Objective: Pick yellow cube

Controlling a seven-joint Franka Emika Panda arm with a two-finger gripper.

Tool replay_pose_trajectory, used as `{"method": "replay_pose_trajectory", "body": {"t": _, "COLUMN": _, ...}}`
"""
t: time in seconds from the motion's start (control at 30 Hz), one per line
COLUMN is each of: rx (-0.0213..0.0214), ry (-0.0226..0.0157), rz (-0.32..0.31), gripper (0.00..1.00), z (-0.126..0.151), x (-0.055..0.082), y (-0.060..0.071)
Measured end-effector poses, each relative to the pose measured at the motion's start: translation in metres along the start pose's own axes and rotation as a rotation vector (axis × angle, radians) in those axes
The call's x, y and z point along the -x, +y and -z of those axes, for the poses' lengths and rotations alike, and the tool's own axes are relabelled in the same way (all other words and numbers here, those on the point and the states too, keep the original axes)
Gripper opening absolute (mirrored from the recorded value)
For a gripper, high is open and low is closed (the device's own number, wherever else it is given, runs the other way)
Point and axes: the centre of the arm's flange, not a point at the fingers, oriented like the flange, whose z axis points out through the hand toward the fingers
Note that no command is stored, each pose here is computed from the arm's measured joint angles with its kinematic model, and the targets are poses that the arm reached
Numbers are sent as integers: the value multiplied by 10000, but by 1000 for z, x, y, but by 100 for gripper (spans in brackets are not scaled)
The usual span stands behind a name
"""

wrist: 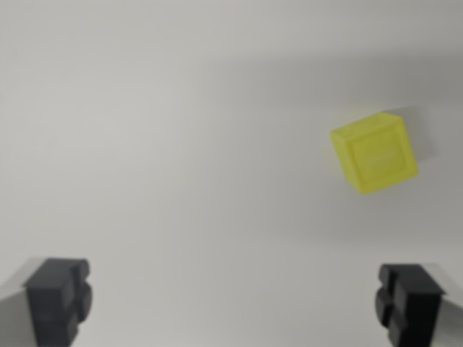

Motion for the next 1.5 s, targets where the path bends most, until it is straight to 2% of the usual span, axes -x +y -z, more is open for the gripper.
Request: {"method": "replay_pose_trajectory", "body": {"t": 1.5, "rx": 127, "ry": -59, "rz": 1311, "gripper": 100, "z": -74, "x": -29, "y": 32}}
